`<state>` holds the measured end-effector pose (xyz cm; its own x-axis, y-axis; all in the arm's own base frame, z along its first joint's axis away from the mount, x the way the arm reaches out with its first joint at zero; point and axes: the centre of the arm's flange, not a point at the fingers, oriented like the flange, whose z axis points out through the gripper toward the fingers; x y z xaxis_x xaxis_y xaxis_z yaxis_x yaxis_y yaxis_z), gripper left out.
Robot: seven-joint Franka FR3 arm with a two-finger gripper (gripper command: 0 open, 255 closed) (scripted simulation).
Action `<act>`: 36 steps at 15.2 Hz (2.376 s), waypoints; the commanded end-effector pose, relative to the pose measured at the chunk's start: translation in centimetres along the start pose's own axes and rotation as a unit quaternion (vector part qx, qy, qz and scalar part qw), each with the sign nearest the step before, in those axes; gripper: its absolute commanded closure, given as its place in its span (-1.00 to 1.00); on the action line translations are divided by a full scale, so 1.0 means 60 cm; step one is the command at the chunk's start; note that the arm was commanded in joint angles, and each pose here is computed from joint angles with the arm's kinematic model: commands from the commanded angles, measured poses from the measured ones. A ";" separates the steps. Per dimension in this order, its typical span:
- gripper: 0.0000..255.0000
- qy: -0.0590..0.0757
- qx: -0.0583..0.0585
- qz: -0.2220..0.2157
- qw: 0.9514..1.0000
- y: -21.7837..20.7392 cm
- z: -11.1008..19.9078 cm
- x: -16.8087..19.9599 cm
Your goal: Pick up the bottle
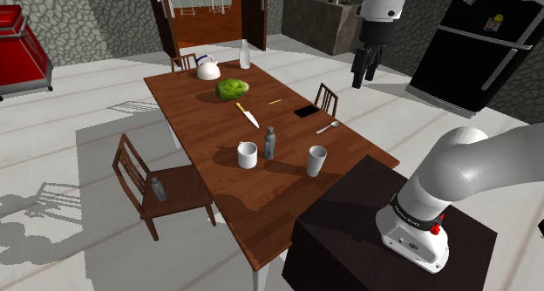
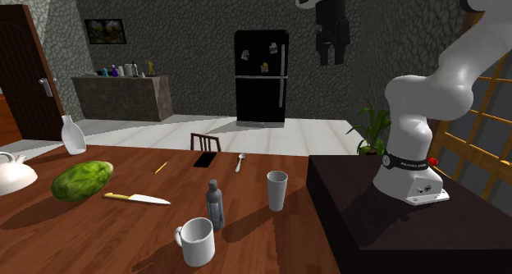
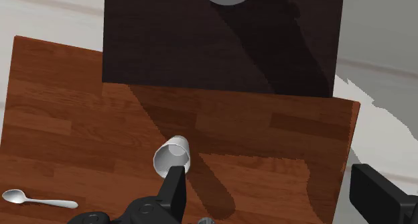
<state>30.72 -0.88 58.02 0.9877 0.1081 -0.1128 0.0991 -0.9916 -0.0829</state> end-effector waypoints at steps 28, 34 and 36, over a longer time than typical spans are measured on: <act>-1.00 0.008 0.013 -0.006 1.000 0.091 0.369 0.453; -1.00 0.010 0.015 -0.008 1.000 0.109 0.451 0.555; -1.00 0.011 0.016 -0.008 1.000 0.115 0.478 0.589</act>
<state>62.01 -1.77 25.97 0.9883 0.1221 -0.0909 0.1113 -0.9870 -0.1159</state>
